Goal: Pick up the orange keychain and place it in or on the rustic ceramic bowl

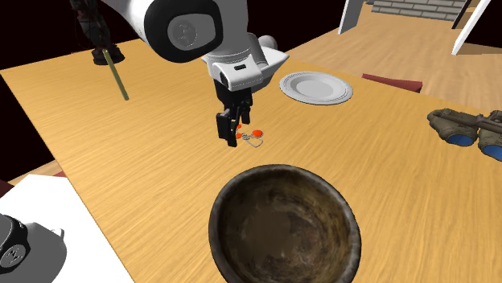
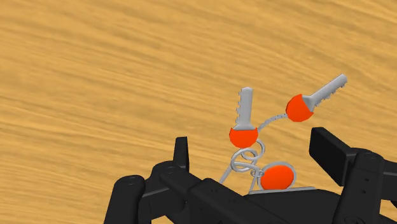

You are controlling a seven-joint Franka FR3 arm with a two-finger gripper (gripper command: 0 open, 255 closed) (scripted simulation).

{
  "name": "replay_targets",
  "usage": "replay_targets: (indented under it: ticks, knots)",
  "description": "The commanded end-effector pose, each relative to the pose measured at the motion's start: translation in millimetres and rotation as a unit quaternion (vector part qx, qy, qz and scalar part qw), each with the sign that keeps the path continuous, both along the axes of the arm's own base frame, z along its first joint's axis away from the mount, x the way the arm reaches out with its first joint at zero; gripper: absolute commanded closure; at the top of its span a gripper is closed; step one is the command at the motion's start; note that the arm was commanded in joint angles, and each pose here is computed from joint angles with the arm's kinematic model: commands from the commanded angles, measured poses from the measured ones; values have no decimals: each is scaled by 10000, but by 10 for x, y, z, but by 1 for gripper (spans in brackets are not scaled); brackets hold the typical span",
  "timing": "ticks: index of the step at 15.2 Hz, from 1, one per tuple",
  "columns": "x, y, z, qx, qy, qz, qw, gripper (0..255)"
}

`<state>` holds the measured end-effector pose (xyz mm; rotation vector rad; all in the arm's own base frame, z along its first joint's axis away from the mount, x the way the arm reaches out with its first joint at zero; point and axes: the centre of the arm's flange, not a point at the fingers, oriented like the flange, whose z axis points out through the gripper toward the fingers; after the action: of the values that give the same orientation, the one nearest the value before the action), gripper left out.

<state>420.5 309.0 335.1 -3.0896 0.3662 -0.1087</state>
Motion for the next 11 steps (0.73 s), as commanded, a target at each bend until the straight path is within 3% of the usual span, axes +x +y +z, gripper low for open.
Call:
replay_targets:
  ticks: [1, 5, 6, 11]
  knots:
    - [3, 2, -7, 1, -2, 0, 10000, 0]
    - [3, 2, -7, 1, -2, 0, 10000, 0]
    - [3, 2, -7, 1, -2, 0, 10000, 255]
    - [6, -7, 4, 1, -1, 1, 10000, 255]
